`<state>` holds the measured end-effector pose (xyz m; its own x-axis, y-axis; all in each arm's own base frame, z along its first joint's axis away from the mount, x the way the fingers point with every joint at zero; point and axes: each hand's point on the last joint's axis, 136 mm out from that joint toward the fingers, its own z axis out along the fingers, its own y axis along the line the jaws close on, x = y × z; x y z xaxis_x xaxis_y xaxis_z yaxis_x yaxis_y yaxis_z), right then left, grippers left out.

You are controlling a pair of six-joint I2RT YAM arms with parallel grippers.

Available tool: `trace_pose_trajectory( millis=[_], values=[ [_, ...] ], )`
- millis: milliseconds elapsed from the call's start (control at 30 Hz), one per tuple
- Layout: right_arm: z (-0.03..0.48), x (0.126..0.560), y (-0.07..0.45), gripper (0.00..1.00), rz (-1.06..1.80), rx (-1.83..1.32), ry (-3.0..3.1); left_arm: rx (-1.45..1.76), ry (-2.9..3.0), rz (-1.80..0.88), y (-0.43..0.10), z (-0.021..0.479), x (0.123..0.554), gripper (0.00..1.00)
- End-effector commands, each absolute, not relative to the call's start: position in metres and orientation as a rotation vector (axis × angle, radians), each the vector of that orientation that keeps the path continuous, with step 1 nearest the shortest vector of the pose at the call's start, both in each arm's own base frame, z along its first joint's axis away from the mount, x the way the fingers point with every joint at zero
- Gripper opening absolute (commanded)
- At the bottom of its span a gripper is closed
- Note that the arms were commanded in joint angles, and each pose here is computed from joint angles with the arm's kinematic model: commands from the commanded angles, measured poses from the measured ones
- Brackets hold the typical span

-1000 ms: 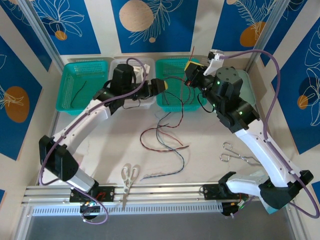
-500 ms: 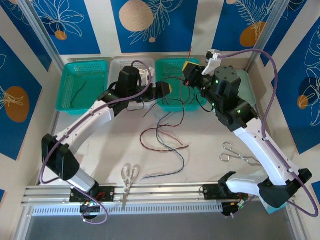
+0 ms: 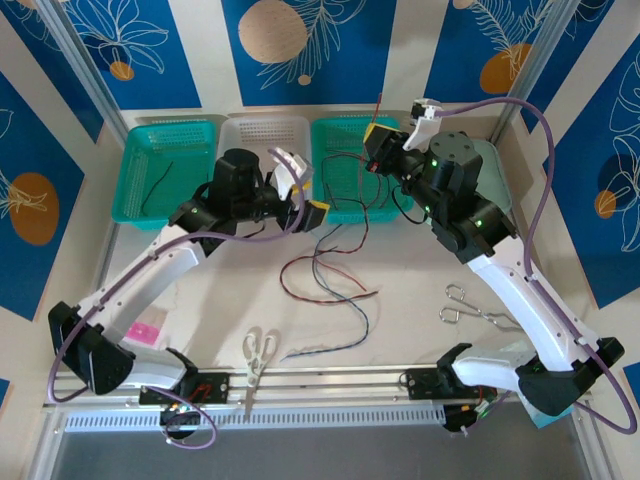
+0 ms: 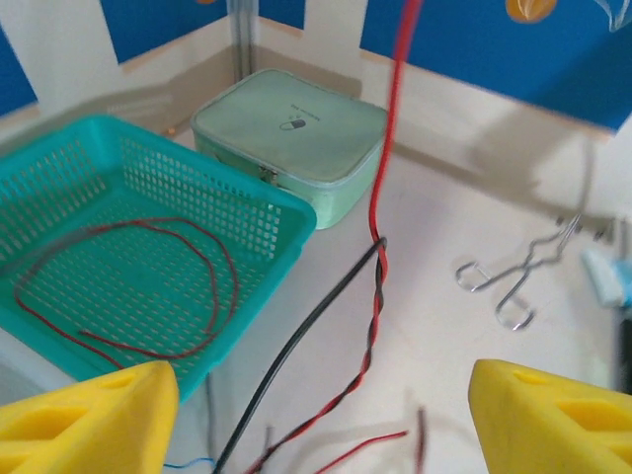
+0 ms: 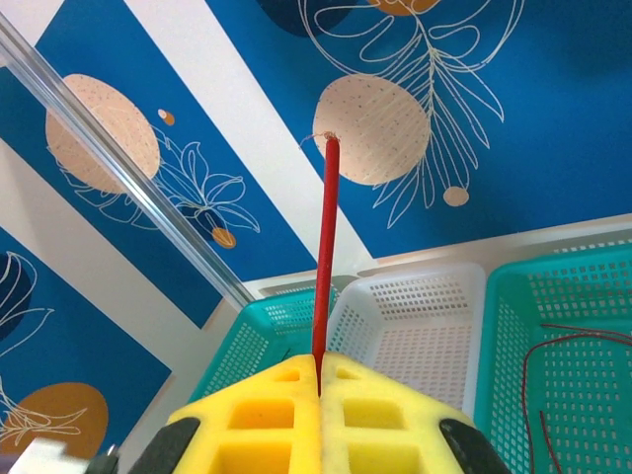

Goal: Untangle the cables

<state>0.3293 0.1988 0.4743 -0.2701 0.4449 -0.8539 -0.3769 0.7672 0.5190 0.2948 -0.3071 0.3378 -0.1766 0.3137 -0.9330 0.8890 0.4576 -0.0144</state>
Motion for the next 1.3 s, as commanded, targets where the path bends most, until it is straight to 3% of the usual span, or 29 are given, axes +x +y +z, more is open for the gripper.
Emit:
trace_pose_trajectory(
  millis=[0,167,267,400,433,467,500,800,1267],
  values=[
    [0.495,0.322,0.197,0.00,0.822,0.048,1.625,1.309,1.503,-0.554,-0.308,0.339,0.283,0.79],
    [0.501,0.318,0.198,0.00,0.837,0.035,1.615,1.433,1.570,-0.415,-0.307,0.308,0.299,0.78],
    [0.504,0.316,0.198,0.00,0.833,0.031,1.610,1.456,1.633,-0.394,-0.313,0.291,0.309,0.71],
    [0.507,0.313,0.193,0.00,0.816,0.031,1.602,1.399,1.713,-0.252,-0.313,0.278,0.335,0.41],
    [0.508,0.313,0.192,0.00,0.810,0.029,1.601,1.397,1.718,-0.233,-0.313,0.276,0.337,0.31],
    [0.509,0.312,0.191,0.00,0.804,0.030,1.598,1.384,1.722,-0.212,-0.313,0.278,0.340,0.12],
    [0.510,0.312,0.189,0.00,0.799,0.031,1.595,1.365,1.730,-0.198,-0.311,0.280,0.342,0.00],
    [0.520,0.327,0.144,0.00,0.632,0.179,1.474,1.290,1.578,-0.156,-0.298,0.340,0.320,0.00],
    [0.546,0.368,0.034,0.00,0.572,0.456,1.324,1.135,1.664,0.059,-0.219,0.386,0.298,0.00]
  ],
)
